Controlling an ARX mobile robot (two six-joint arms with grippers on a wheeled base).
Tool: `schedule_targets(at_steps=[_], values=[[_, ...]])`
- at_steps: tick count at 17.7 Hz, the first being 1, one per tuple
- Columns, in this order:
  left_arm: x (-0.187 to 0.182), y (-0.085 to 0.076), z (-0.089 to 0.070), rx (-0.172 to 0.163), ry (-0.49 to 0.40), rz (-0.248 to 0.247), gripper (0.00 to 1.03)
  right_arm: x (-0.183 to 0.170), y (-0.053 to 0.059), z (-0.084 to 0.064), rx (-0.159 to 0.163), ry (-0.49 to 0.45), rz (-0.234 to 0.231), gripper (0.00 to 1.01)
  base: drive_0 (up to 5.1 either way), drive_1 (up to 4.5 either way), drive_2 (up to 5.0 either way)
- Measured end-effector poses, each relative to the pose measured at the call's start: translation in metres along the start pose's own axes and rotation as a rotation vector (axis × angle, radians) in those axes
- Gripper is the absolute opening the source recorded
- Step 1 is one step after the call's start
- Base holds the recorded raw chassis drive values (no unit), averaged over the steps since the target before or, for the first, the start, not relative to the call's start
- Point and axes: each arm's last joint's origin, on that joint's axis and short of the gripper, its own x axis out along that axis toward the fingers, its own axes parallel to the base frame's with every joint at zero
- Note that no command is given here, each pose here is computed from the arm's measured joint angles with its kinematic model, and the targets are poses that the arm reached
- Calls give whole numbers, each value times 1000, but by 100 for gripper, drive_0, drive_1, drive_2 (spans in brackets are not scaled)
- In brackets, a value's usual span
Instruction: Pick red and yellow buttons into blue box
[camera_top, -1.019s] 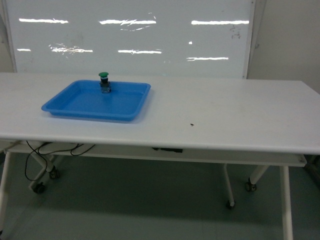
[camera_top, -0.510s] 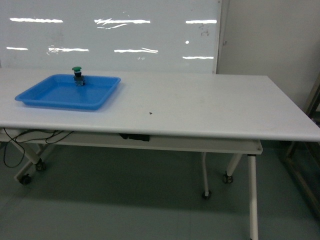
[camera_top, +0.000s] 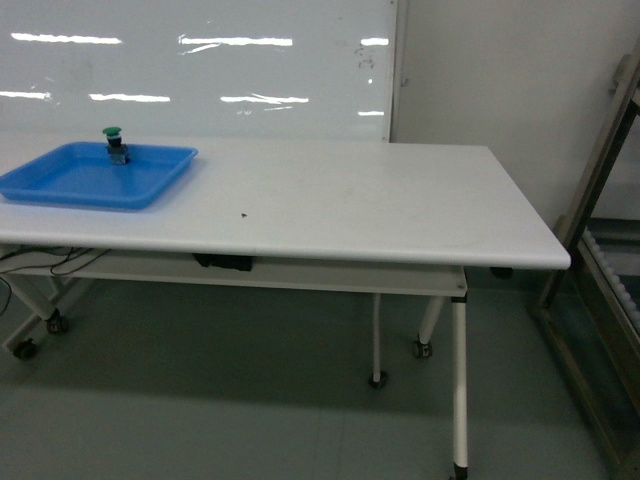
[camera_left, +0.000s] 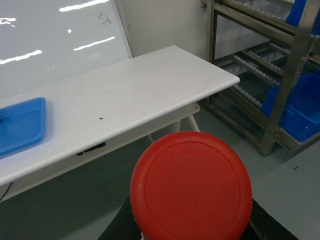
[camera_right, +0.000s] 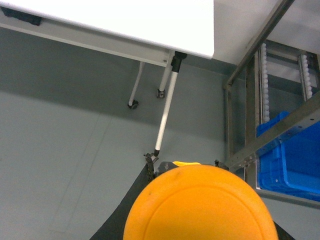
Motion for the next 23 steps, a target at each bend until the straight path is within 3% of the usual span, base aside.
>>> schedule_targets(at_steps=[23], values=[[0,0,0,0,0,0,24,0,0,0,0,1,-2,26,478,-315,-143]])
